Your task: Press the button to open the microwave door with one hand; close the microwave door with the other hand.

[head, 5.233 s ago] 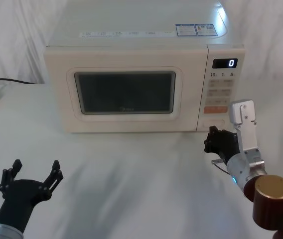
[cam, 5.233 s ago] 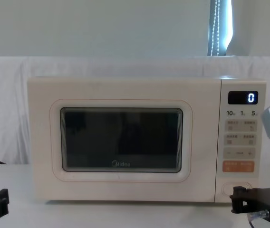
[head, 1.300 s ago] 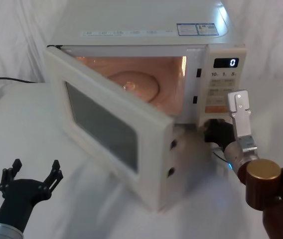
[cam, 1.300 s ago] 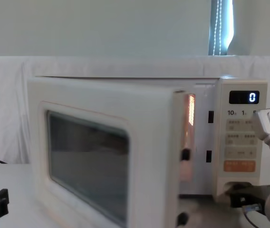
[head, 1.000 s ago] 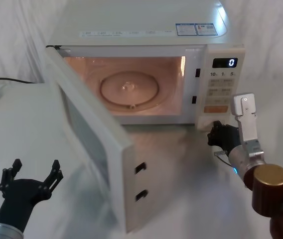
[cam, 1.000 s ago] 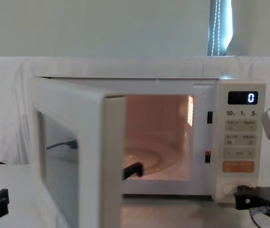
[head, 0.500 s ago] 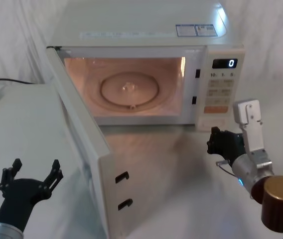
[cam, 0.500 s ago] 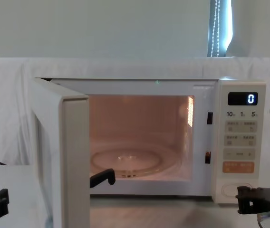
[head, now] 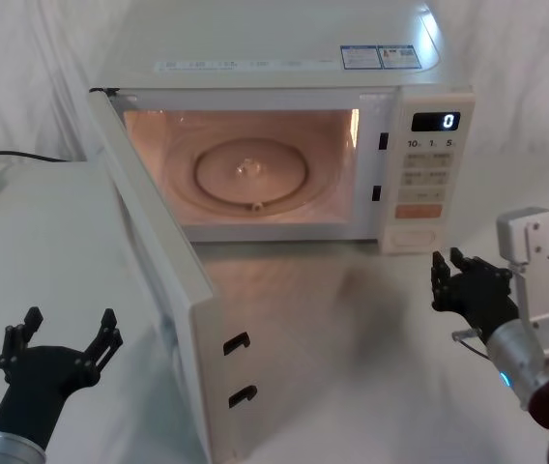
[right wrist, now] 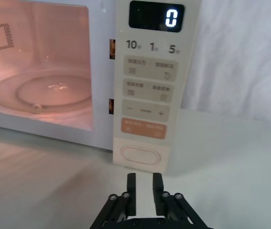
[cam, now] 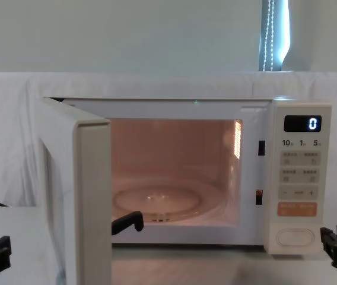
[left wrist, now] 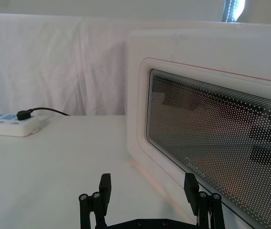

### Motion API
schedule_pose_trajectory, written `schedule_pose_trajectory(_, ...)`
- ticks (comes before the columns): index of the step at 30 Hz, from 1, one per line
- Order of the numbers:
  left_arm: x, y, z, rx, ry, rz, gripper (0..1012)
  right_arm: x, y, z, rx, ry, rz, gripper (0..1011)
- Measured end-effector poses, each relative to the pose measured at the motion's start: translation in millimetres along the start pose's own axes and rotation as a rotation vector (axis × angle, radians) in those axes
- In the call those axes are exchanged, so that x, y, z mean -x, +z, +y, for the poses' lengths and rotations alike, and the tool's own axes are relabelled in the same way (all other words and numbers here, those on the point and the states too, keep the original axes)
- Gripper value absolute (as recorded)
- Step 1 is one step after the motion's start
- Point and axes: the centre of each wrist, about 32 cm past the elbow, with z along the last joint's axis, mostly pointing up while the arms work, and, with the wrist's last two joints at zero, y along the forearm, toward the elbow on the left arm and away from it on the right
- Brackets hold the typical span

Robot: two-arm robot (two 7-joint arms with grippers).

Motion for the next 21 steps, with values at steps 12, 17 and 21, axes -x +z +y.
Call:
schedule_pose_trajectory(12, 0.0, 0.0, 0, 0.000, 0.000, 0.000, 1001, -6.2, -6.8, -19.0, -0.027, -0.050, 0.009, 582)
schedule_pose_trajectory(17, 0.0, 0.0, 0, 0.000, 0.000, 0.000, 1001, -8.3, -10.3, -23.8, -0.033, -0.076, 0.016, 719)
schedule_pose_trajectory(21, 0.0, 0.0, 0, 0.000, 0.000, 0.000, 1001, -8.1, -9.9, -23.5, -0.034, -0.075, 0.016, 829)
